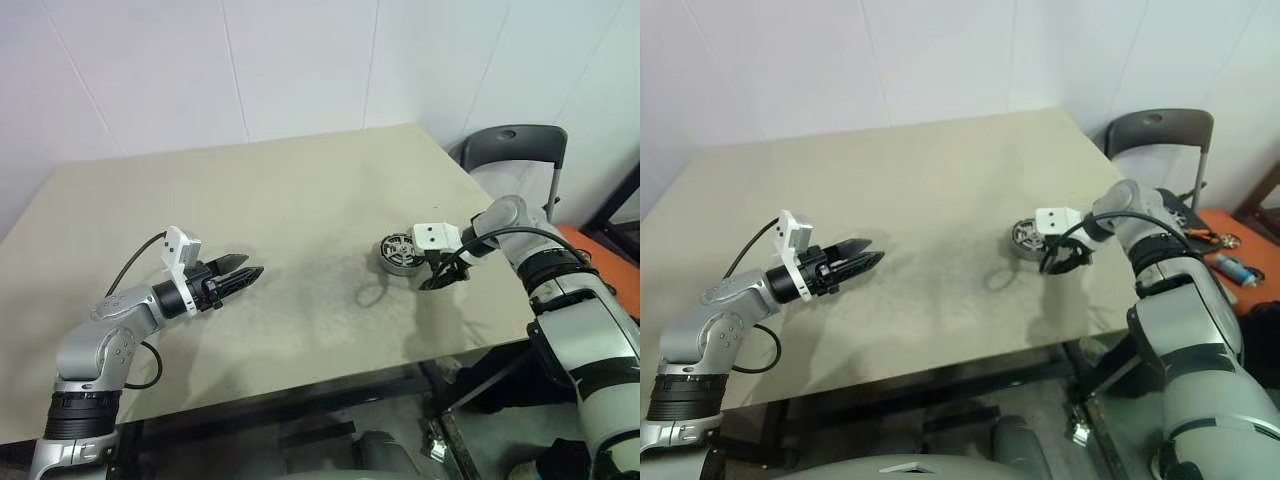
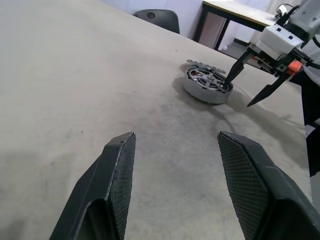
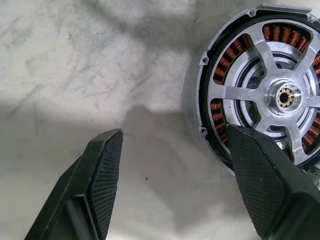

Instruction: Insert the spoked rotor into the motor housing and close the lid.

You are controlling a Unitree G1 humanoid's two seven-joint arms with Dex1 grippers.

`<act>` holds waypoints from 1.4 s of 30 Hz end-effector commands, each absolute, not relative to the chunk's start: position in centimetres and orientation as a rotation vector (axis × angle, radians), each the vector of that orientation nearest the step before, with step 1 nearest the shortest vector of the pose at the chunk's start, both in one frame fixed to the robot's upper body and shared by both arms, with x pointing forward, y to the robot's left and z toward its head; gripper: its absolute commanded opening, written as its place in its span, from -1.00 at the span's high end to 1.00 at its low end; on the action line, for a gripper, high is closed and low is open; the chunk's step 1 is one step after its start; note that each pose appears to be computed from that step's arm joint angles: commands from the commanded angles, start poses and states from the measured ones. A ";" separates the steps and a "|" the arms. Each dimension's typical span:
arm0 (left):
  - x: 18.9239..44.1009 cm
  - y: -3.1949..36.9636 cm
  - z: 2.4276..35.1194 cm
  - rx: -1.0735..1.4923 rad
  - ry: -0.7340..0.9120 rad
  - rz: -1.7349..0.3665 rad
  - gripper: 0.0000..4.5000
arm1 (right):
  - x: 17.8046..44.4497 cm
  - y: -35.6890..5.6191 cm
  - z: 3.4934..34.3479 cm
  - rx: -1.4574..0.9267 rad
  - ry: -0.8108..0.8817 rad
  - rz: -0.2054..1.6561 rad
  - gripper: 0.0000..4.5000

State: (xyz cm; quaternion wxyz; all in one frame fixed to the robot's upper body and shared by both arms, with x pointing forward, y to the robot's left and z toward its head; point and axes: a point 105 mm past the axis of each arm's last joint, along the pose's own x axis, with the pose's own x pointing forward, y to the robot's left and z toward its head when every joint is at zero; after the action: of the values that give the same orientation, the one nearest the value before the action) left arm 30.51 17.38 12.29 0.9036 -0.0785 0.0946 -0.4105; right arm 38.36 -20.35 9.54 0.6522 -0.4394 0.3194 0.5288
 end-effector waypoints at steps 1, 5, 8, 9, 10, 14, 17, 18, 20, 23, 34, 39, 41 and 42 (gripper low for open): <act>30.4 17.3 13.3 -0.143 0.160 -0.863 -0.24 | 38.9 -20.0 9.7 -1.031 0.687 1.177 -0.52; 30.2 17.1 13.2 -0.145 0.159 -0.864 -0.24 | 39.5 -19.5 9.8 -1.032 0.648 1.145 -0.11; 30.0 16.9 13.1 -0.147 0.161 -0.865 -0.24 | 39.9 -19.2 9.8 -1.043 0.628 1.113 0.19; 30.0 16.9 13.0 -0.148 0.162 -0.865 -0.24 | 40.0 -19.2 9.8 -1.051 0.623 1.111 0.19; 30.0 16.9 13.0 -0.148 0.162 -0.865 -0.24 | 40.0 -19.1 9.7 -1.054 0.622 1.112 0.19; 30.0 16.9 13.0 -0.150 0.160 -0.862 -0.24 | 40.0 -18.7 10.0 -1.038 0.598 1.127 0.35; 30.0 16.9 12.9 -0.151 0.160 -0.862 -0.24 | 40.3 -18.6 10.2 -1.052 0.593 1.104 0.77; 30.0 16.9 12.9 -0.152 0.160 -0.862 -0.24 | 40.4 -18.7 10.1 -1.061 0.600 1.095 0.88; 30.0 16.8 12.9 -0.153 0.159 -0.862 -0.24 | 40.4 -18.5 10.1 -1.056 0.591 1.103 0.88; 30.0 16.7 12.8 -0.155 0.159 -0.862 -0.24 | 40.3 -18.2 10.2 -1.026 0.585 1.113 0.96; 30.2 16.6 12.7 -0.160 0.161 -0.856 -0.24 | 40.0 -16.4 11.4 -0.973 0.570 1.194 0.96; 30.3 16.5 12.7 -0.163 0.159 -0.858 -0.24 | 39.5 -13.7 12.8 -0.982 0.480 1.292 0.96; 30.4 16.5 12.7 -0.163 0.159 -0.857 -0.24 | 39.2 -12.5 13.3 -0.982 0.447 1.338 0.96; 30.4 16.5 12.7 -0.164 0.158 -0.856 -0.24 | 39.0 -12.0 13.6 -0.984 0.429 1.357 0.96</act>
State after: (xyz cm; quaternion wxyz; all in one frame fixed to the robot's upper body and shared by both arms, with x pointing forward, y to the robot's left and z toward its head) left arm 30.08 16.80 11.43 0.9033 -0.0931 0.0994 -0.4067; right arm 38.62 -13.94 10.49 0.6434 -0.4253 0.2513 0.5848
